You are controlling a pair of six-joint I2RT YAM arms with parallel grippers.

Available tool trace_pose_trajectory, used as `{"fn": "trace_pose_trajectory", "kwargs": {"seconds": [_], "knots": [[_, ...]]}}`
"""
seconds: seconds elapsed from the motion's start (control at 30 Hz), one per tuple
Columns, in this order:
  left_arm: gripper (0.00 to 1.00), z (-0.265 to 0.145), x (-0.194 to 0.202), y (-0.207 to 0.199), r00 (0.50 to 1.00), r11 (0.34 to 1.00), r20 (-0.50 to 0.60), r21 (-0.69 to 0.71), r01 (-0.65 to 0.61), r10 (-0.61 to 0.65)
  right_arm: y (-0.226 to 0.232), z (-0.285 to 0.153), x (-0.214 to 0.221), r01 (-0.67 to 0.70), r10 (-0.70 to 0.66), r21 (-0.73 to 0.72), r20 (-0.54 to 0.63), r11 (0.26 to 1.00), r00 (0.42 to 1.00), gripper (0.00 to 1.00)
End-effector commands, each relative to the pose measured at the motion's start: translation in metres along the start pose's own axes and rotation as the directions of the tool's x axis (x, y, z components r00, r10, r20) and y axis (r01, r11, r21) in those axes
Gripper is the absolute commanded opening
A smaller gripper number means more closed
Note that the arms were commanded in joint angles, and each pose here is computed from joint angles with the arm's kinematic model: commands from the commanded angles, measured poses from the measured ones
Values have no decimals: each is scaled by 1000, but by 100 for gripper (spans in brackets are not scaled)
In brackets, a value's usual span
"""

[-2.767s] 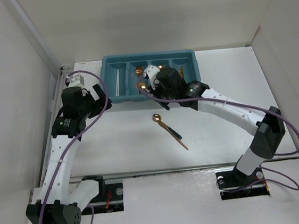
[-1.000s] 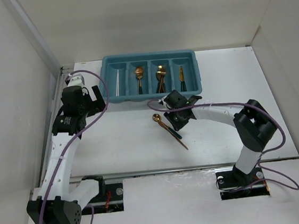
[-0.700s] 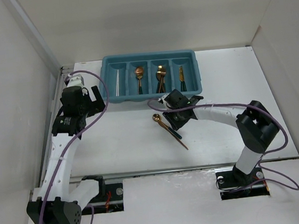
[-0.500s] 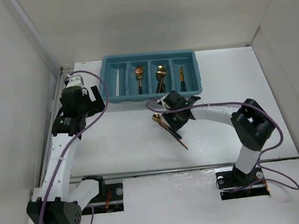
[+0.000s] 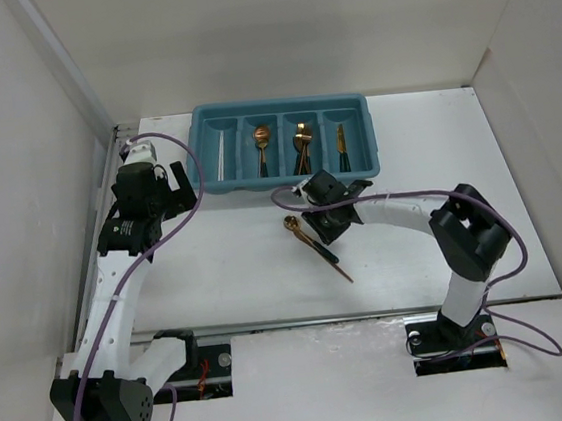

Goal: Sort the eating utensils into containers

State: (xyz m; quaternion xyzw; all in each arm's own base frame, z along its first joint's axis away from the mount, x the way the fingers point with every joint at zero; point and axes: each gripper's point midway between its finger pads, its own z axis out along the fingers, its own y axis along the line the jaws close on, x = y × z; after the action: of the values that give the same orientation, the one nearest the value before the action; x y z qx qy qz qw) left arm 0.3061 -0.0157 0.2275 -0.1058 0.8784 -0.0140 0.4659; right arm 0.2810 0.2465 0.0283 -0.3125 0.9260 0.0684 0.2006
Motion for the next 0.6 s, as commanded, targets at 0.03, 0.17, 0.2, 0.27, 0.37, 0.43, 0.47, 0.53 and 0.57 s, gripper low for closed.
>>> {"fn": "trace_pose_trajectory", "kwargs": {"seconds": [0.03,0.17,0.2,0.27,0.37,0.43,0.47,0.53,0.57], "knots": [[100,-1,-3,3,1000,1000,25,-13,13,-13,16,-40,-23,65,-66,13,107,998,992,41],[100,1,-3,1,1000,1000,22,-2,13,-13,30,-41,-18,75,-71,-33,103,997,992,41],[100,1,-3,1,1000,1000,22,-2,13,-13,30,-39,-15,66,-62,-34,98,997,993,41],[100,1,-2,-1,1000,1000,19,7,13,-13,28,-31,-10,66,-64,-23,73,998,995,41],[100,1,-2,-1,1000,1000,19,7,13,-13,28,-16,0,68,-68,-18,21,997,997,41],[100,1,-2,-1,1000,1000,19,7,13,-13,20,-5,5,60,-59,28,-23,998,998,39],[100,1,-2,-1,1000,1000,19,7,13,-13,18,-3,8,62,-60,43,-40,997,997,38],[100,-1,-4,-1,999,1000,30,10,15,-15,14,1,10,65,-61,65,-59,996,996,37],[100,-2,-2,0,1000,1000,21,7,13,-13,15,1,10,56,-52,66,-59,996,997,37]]}}
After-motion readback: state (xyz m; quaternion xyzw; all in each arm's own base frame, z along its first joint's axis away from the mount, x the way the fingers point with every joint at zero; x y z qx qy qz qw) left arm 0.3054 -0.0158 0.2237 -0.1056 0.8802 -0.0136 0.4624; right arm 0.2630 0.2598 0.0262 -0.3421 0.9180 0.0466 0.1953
